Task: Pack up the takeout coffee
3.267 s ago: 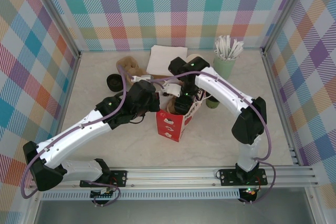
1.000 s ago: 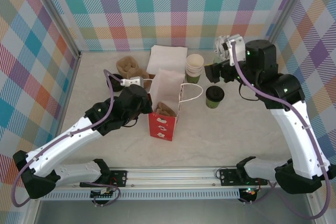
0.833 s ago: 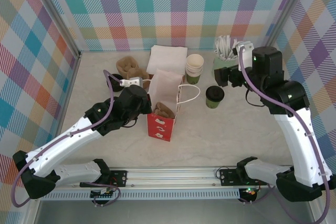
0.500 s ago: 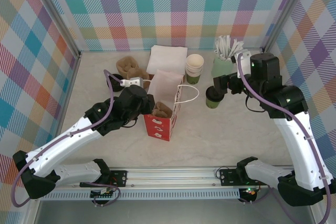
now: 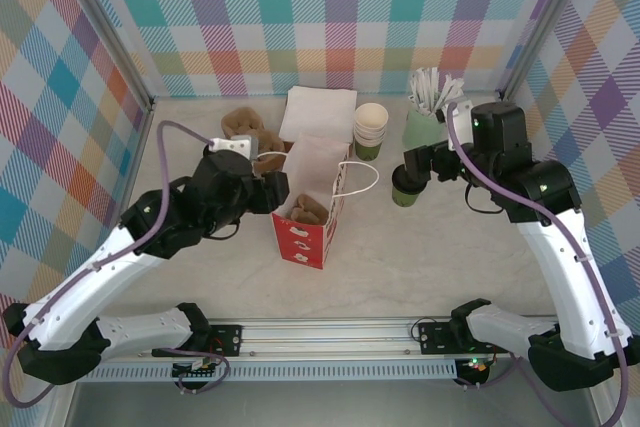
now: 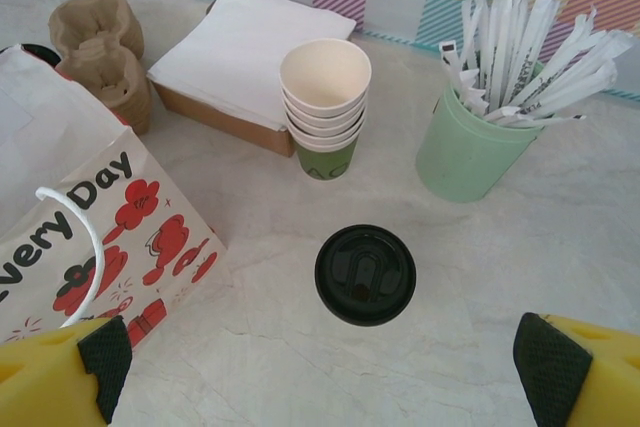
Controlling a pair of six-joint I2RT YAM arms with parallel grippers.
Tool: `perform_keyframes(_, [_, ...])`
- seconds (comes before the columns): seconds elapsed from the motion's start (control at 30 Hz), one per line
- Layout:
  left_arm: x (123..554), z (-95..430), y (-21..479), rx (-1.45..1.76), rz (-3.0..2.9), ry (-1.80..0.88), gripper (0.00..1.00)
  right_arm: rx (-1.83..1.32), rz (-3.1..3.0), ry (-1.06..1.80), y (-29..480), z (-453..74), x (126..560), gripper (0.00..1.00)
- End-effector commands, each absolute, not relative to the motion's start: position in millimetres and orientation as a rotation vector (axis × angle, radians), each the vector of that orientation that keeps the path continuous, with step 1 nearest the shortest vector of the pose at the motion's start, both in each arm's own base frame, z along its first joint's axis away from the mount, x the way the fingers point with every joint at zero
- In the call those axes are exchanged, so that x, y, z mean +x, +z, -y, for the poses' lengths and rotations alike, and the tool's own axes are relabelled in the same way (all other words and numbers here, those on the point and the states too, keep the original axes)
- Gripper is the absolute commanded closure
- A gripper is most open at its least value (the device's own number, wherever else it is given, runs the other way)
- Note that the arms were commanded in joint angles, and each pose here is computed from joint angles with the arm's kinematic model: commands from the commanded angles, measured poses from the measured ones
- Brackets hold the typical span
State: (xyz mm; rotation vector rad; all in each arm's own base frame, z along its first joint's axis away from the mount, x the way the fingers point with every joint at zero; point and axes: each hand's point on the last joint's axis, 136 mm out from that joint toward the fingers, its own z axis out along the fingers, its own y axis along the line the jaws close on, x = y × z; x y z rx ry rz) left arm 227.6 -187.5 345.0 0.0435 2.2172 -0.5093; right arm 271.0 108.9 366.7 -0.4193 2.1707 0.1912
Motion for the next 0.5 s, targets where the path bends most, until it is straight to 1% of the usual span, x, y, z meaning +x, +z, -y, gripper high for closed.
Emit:
perform_keyframes(0.0, [219.8,181.5,354.8,0.151,-2.257,-0.435,0.36,-0.414,-2.18,0.224,362.1,-113.1,272.0,0.0])
perform_keyframes(0.23, [238.2,178.7,372.9,0.264,-2.317,-0.314,0.34,-0.42,-2.201,0.25,353.8,-116.4,270.3,0.0])
perform_keyframes(0.37, [256.4,177.7,362.4,0.275,-2.386,-0.315,0.33,-0.423,-2.208,0.259,351.2,-117.7,269.9,0.0])
perform_keyframes(0.47, [269.9,184.8,342.7,0.29,-2.459,-0.362,0.34,-0.427,-2.211,0.264,350.7,-118.4,269.0,0.0])
